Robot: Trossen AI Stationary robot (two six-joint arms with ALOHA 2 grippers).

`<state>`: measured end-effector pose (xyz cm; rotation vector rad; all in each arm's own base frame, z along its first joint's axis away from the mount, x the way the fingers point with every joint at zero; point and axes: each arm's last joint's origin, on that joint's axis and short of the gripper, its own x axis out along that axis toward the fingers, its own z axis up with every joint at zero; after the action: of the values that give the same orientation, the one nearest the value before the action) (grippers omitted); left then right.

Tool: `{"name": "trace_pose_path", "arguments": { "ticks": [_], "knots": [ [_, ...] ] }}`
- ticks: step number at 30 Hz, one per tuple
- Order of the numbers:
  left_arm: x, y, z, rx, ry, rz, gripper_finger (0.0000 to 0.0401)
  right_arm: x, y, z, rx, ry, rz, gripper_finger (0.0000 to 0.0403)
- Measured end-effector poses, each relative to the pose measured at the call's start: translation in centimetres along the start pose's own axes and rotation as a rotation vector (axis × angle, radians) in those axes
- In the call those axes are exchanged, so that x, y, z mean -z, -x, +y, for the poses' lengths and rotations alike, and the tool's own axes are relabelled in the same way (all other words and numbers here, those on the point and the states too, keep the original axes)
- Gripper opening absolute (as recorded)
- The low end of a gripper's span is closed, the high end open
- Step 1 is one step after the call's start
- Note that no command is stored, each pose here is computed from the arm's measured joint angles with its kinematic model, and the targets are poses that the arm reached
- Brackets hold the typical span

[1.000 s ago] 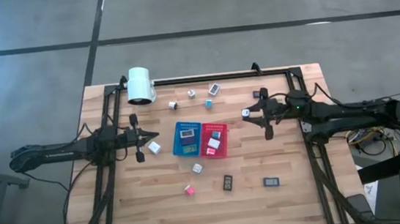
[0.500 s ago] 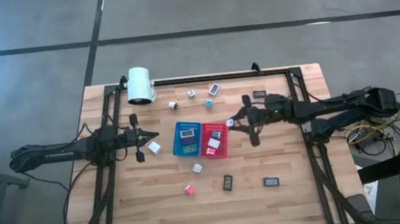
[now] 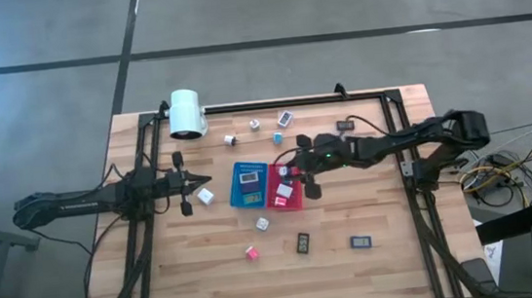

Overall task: Pick & Place Office items
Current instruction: Put the violet charger adapter into the red bin

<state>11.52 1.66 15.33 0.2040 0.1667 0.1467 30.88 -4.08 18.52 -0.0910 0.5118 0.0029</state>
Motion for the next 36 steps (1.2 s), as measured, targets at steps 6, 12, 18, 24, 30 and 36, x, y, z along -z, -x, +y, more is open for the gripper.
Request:
{"name": "trace_pose_path", "arguments": {
  "ticks": [6, 12, 18, 24, 30, 36],
  "knots": [
    [0.0, 0.0, 0.0, 0.000, 0.000, 0.000, 0.0003, 0.3, -3.0, 0.2, -0.042, 0.023, 0.140, 0.0130],
    [0.0, 0.0, 0.0, 0.000, 0.000, 0.001, 0.0003, 0.6, -5.2, 1.2, -0.111, 0.109, 0.259, 0.0130],
    [0.1, 0.0, 0.0, -0.005, 0.000, 0.007, 0.0003, 0.5, -6.5, 1.5, -0.172, 0.124, 0.284, 0.0131],
    [0.1, 0.0, 0.0, -0.006, 0.000, 0.008, 0.0003, 0.4, -6.3, 1.5, -0.168, 0.107, 0.283, 0.0146],
    [0.1, 0.0, 0.0, -0.006, 0.000, 0.007, 0.0003, 0.5, -6.3, 1.5, -0.167, 0.098, 0.286, 0.0161],
    [0.1, 0.0, 0.0, -0.007, 0.000, 0.008, 0.0003, 0.9, -6.4, 1.6, -0.173, 0.099, 0.305, 0.0156]
  ]
}}
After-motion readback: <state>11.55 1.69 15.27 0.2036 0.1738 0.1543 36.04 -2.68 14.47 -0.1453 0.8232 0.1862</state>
